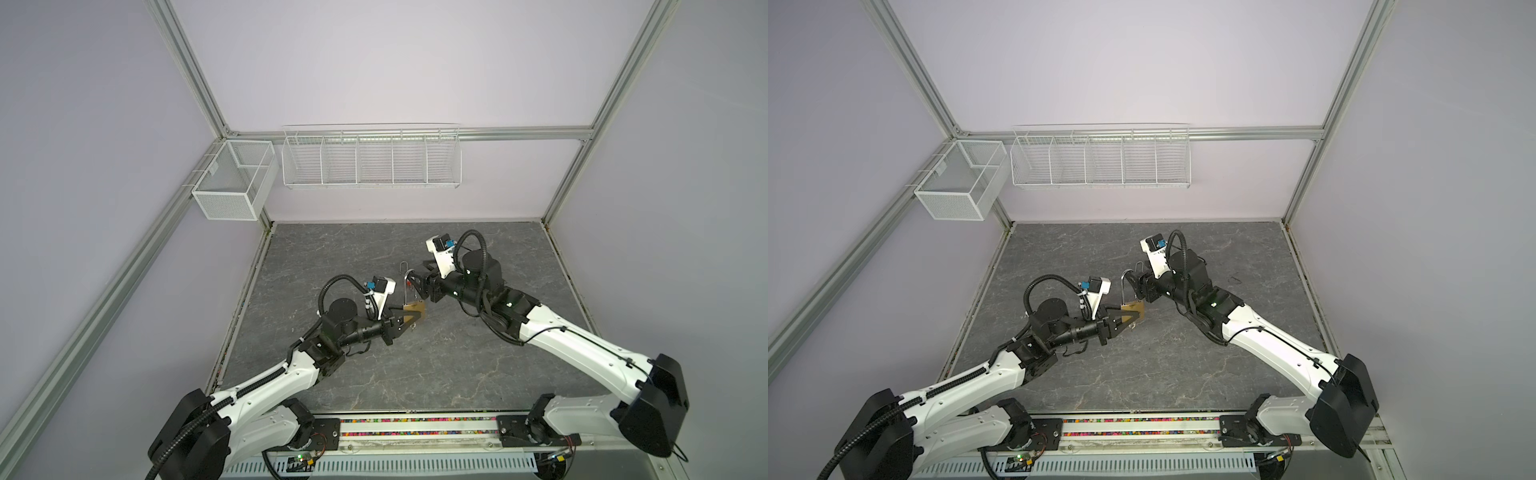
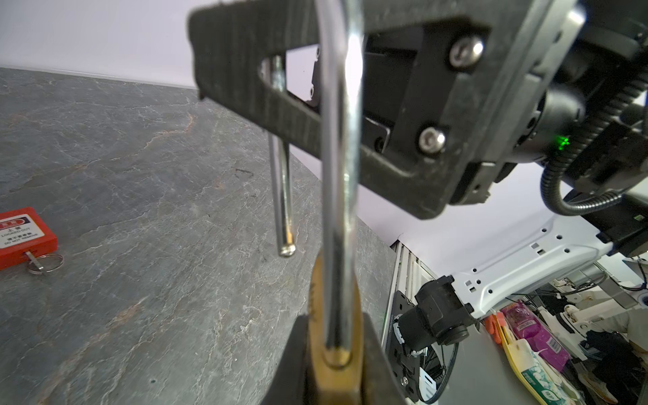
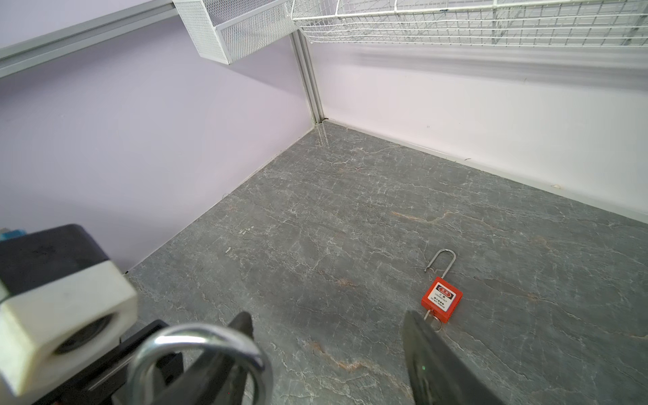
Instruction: Unlock with the key
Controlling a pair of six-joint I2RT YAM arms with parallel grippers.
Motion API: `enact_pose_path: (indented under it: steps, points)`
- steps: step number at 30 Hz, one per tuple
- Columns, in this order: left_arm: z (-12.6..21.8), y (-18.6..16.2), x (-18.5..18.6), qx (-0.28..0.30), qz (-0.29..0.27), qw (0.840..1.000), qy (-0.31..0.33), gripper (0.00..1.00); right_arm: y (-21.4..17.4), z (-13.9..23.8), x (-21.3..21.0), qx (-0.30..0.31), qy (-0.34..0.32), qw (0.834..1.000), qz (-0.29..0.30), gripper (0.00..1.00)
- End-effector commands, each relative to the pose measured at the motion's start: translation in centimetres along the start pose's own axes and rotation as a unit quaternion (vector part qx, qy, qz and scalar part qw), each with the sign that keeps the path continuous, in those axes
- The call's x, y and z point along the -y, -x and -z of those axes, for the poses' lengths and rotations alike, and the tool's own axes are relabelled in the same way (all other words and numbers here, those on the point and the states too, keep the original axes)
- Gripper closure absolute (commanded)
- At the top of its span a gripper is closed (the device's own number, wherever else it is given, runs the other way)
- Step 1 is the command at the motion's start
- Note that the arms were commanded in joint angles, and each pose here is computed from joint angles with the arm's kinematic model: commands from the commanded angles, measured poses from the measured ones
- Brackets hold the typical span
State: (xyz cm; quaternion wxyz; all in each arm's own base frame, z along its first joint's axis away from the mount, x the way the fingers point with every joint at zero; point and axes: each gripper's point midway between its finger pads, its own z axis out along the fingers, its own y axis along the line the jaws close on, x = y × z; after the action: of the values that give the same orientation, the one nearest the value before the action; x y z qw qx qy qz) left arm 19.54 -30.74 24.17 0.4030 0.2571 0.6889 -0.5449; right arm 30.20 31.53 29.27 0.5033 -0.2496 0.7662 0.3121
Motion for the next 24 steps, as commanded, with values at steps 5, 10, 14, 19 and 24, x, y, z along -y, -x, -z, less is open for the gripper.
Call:
enact_pose_path:
  steps: [5, 10, 14, 19, 24]
  points:
    - [0.0, 2.5, 3.3, 0.028, -0.038, 0.997, -0.057, 1.00, 3.7, 1.8, 0.8, 0.056, -0.035, 0.998, 0.012, 0.29]
    - [0.0, 2.7, 3.1, 0.033, -0.038, 0.997, -0.051, 1.00, 3.0, 1.9, 0.6, 0.043, -0.028, 0.999, 0.017, 0.24]
    - [-0.1, 3.1, 2.8, 0.040, -0.037, 0.998, -0.043, 1.00, 2.3, 2.9, 0.2, 0.034, -0.016, 0.999, 0.013, 0.19]
    - [-0.2, 3.5, 1.8, 0.047, -0.039, 0.998, -0.013, 1.00, 1.1, 4.6, 0.2, 0.013, -0.018, 1.000, 0.009, 0.13]
    - [-0.5, 3.8, 2.0, 0.051, -0.039, 0.998, -0.020, 1.00, -0.8, 5.5, -0.5, -0.025, 0.002, 1.000, 0.004, 0.11]
